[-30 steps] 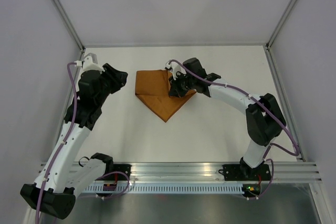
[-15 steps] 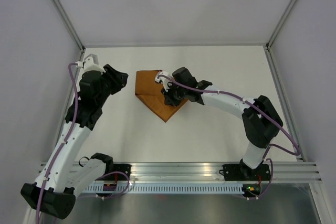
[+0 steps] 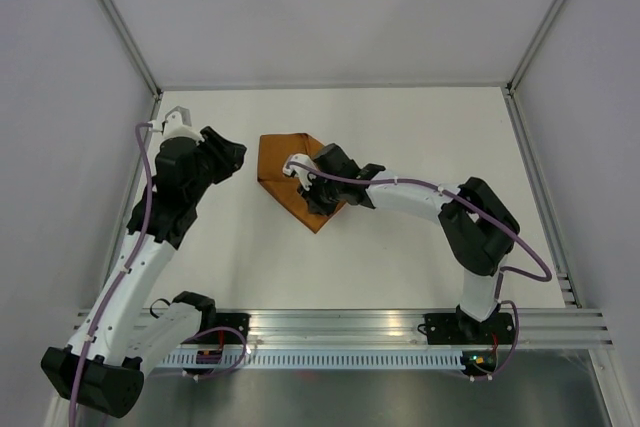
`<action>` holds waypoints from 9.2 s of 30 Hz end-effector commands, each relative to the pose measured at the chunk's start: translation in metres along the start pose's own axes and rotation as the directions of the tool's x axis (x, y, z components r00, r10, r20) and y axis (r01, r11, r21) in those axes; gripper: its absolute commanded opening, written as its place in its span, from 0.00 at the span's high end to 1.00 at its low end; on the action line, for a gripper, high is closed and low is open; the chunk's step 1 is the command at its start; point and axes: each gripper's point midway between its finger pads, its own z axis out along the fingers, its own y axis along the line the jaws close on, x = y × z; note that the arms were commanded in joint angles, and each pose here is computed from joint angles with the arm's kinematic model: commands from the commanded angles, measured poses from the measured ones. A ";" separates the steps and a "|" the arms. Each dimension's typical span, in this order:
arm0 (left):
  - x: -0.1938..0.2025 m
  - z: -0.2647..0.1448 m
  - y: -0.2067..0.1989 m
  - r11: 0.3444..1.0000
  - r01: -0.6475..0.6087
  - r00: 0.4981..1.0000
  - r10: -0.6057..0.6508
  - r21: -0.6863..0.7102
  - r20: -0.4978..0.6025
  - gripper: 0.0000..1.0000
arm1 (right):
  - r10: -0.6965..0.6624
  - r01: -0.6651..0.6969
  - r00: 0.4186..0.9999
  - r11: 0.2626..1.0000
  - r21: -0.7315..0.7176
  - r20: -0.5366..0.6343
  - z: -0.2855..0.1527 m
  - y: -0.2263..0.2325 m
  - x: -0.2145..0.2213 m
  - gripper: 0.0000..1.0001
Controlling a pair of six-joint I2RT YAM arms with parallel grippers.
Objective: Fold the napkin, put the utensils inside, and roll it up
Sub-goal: Fold the napkin, then roll the napkin with the utensil
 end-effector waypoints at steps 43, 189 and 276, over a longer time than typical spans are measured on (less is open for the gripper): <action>0.212 0.104 -0.123 0.571 -0.789 0.532 0.819 0.225 -0.214 0.34 | 0.648 -0.716 0.695 0.664 0.216 0.311 -0.192 -0.271 0.091 0.41; 0.422 0.025 -0.022 0.734 0.087 -0.028 0.677 0.673 -0.735 0.98 | -0.513 0.538 0.834 0.837 -0.094 0.203 -0.148 -0.022 0.129 0.21; 0.298 0.090 -0.037 0.768 -0.198 0.524 0.608 0.609 -0.596 0.44 | -0.292 0.119 0.937 0.787 -0.605 -0.195 -0.067 -0.014 0.168 0.97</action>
